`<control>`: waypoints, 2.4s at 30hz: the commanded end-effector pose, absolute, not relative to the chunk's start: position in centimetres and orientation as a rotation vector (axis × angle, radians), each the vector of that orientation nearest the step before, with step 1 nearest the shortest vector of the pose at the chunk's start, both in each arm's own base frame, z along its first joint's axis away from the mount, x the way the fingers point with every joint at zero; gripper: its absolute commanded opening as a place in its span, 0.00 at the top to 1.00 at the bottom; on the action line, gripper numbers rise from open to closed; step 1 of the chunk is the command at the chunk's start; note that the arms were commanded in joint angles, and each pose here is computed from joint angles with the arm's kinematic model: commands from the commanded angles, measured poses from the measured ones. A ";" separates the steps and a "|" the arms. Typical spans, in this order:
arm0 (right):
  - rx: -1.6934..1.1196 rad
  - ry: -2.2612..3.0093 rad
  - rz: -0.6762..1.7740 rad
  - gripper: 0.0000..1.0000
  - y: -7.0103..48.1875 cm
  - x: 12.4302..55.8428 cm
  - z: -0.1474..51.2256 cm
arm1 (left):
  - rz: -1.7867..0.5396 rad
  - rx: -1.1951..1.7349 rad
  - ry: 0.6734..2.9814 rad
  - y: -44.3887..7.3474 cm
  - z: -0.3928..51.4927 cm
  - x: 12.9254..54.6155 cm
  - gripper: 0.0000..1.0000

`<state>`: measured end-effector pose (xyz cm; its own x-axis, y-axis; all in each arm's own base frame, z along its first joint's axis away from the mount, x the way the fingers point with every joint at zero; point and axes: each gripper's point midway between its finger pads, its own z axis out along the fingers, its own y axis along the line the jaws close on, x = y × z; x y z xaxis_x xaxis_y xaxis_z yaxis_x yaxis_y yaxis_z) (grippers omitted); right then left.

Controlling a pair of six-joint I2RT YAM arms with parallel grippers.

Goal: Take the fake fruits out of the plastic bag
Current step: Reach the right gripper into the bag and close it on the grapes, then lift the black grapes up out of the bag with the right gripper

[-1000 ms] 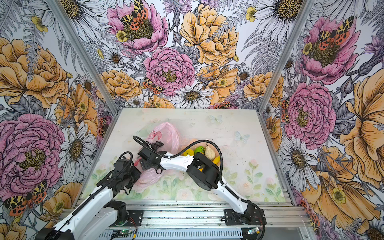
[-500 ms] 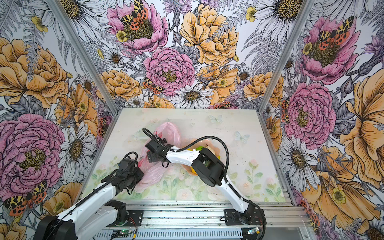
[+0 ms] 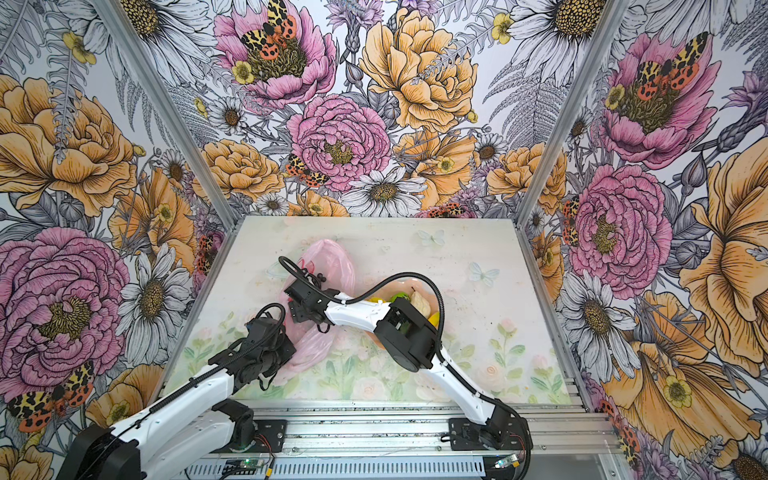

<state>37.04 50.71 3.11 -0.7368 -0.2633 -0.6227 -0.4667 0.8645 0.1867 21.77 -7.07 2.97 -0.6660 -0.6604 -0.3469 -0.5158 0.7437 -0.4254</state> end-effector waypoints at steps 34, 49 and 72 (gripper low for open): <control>-0.627 2.319 0.647 0.75 47.5 33.0 15.2 | -0.306 -0.968 2.276 -3.3 7.0 30.3 1.00; -0.600 2.246 0.721 0.75 43.7 30.6 21.4 | -0.196 -0.980 2.247 -0.4 7.7 32.9 1.00; -0.258 2.315 0.786 0.75 30.3 30.9 23.0 | -0.144 -0.959 2.270 2.4 7.1 32.3 1.00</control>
<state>31.13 31.22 22.08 -0.7573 -0.0177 -0.6528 -0.3957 0.8076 0.4372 32.15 2.15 6.85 -0.5089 -0.6871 -0.5186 -0.6193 0.7107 -0.3338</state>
